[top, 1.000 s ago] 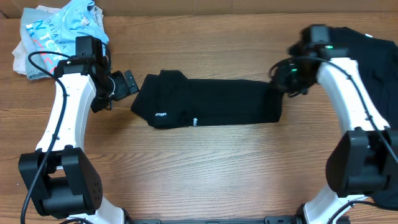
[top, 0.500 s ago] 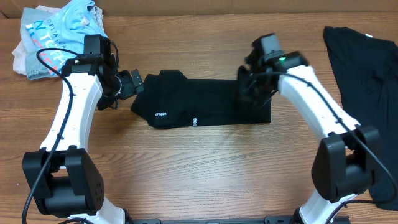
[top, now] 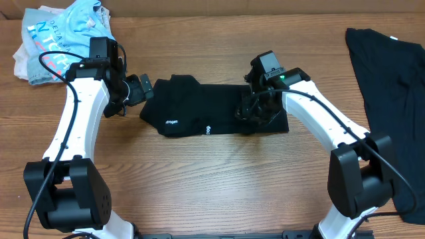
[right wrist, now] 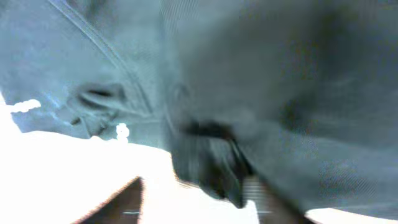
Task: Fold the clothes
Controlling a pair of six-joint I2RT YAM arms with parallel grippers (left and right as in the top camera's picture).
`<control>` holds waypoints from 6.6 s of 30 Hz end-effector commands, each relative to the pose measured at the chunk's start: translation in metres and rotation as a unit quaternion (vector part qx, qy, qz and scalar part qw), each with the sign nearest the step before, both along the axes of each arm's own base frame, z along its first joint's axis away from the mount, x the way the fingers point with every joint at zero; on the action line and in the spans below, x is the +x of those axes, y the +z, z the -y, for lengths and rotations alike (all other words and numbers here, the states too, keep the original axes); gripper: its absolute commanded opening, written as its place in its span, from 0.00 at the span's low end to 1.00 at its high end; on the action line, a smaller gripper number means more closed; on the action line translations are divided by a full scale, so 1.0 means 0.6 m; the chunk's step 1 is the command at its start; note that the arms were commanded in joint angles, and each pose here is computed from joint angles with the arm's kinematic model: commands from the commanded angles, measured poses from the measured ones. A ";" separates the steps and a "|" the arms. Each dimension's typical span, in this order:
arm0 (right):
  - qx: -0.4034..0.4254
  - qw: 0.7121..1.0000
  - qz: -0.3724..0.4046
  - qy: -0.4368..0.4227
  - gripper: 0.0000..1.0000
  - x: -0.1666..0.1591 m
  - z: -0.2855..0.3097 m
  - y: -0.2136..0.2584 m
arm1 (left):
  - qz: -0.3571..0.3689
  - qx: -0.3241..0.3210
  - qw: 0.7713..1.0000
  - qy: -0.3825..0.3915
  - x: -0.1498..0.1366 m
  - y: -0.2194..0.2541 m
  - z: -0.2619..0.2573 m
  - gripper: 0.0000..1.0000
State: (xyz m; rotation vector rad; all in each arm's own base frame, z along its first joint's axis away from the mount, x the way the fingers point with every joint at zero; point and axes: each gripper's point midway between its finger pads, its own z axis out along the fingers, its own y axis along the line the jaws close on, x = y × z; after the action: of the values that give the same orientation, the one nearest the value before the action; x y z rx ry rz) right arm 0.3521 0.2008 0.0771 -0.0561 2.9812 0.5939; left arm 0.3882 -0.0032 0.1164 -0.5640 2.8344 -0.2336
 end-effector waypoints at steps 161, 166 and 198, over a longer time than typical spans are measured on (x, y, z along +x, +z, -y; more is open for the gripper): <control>0.019 0.948 0.096 -0.304 1.00 0.162 0.422 0.061 | -0.042 -0.182 0.858 -0.479 -0.065 0.110 0.545 0.89; 0.019 0.948 0.096 -0.304 1.00 0.162 0.422 0.061 | -0.036 -0.064 0.905 -0.419 -0.028 0.105 0.489 0.93; 0.019 0.948 0.096 -0.304 1.00 0.162 0.422 0.061 | -0.061 -0.006 0.938 -0.342 0.070 -0.029 0.346 0.87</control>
State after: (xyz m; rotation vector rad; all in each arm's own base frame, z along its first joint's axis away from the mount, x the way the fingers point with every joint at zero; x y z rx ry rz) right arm 0.4421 -0.0507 0.1045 0.7471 2.6089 0.5210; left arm 0.4320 -0.2046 0.0908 0.4118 3.0615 -0.3011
